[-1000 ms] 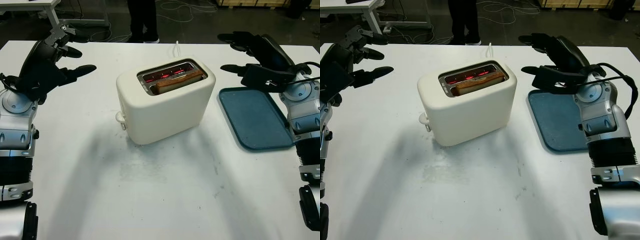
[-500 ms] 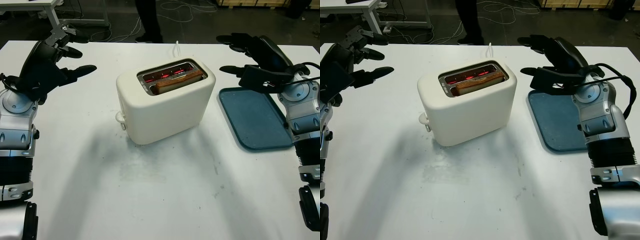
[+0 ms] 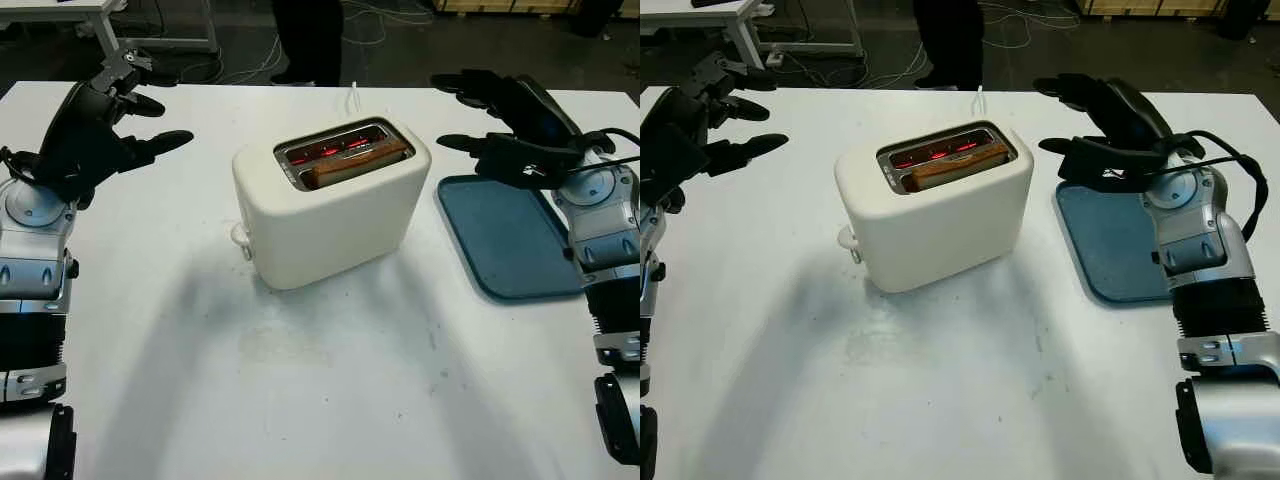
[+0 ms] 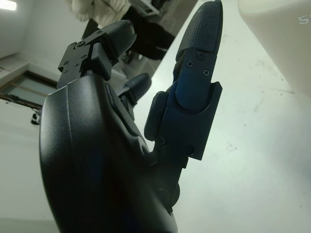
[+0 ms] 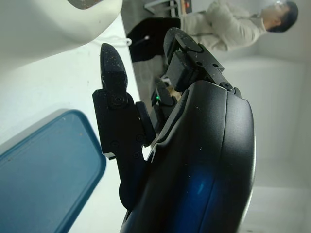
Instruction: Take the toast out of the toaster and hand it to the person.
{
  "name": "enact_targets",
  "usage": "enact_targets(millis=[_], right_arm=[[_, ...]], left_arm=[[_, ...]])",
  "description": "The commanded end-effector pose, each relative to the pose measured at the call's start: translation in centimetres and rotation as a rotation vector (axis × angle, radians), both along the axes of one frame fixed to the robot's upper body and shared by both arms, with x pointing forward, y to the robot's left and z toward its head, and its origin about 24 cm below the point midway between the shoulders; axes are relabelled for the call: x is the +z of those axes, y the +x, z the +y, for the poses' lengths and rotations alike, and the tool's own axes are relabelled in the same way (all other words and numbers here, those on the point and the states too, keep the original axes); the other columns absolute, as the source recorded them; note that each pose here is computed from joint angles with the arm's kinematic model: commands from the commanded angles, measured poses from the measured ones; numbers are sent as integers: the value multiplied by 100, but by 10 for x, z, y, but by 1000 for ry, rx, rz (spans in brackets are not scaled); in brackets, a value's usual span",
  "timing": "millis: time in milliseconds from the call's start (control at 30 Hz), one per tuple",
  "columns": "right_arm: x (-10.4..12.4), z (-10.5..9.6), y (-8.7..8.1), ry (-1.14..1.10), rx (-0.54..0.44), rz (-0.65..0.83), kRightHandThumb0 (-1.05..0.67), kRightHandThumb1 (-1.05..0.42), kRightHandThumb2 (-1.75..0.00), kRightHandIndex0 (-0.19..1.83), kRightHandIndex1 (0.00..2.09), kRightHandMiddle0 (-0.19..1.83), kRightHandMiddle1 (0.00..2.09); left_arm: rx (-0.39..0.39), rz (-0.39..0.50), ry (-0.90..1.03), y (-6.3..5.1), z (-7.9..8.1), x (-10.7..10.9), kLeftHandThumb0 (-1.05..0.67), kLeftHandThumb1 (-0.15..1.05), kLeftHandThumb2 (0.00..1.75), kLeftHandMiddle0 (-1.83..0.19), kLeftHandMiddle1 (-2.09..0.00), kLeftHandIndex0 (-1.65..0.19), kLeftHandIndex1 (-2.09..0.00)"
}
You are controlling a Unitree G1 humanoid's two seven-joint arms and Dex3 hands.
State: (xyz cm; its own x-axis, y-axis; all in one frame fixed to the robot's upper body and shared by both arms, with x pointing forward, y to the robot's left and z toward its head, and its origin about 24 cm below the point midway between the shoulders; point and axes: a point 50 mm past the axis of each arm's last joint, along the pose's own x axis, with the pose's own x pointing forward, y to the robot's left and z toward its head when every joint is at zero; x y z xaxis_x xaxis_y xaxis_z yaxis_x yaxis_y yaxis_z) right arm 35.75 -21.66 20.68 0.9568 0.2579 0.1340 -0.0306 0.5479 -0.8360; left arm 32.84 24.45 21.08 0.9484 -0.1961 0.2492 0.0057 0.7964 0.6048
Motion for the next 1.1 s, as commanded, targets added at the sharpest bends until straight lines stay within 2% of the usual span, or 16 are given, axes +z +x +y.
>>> enact_targets(millis=[0, 500, 600, 833, 1067], right_arm=[[-3, -1, 0, 14, 6, -5, -29, -92, -14, 43, 1, 41, 0], [-3, 1, 0, -1, 10, -8, -25, -92, -13, 44, 1, 43, 1], [-2, 2, 0, -14, 8, -11, -26, -92, -13, 45, 1, 43, 1], [-6, 1, 2, -29, -3, -10, -33, -92, -12, 46, 1, 44, 1], [-7, 3, 2, 29, 17, 15, -30, -92, -14, 44, 0, 42, 0]], left_arm=[[-3, -1, 3, 0, -2, 1, -74, 90, 0, 0, -119, -3, -105], [-64, -25, 4, 6, -11, 0, -81, 92, 1, 0, -126, -4, -106], [-73, -25, -3, 7, -13, 0, -78, 91, 1, 0, -125, -2, -109], [-86, -26, -5, 10, -17, 0, -82, 92, 1, 0, -126, 0, -115], [-107, -29, -21, 12, -21, 0, -87, 92, 1, 0, -129, 0, -117]])
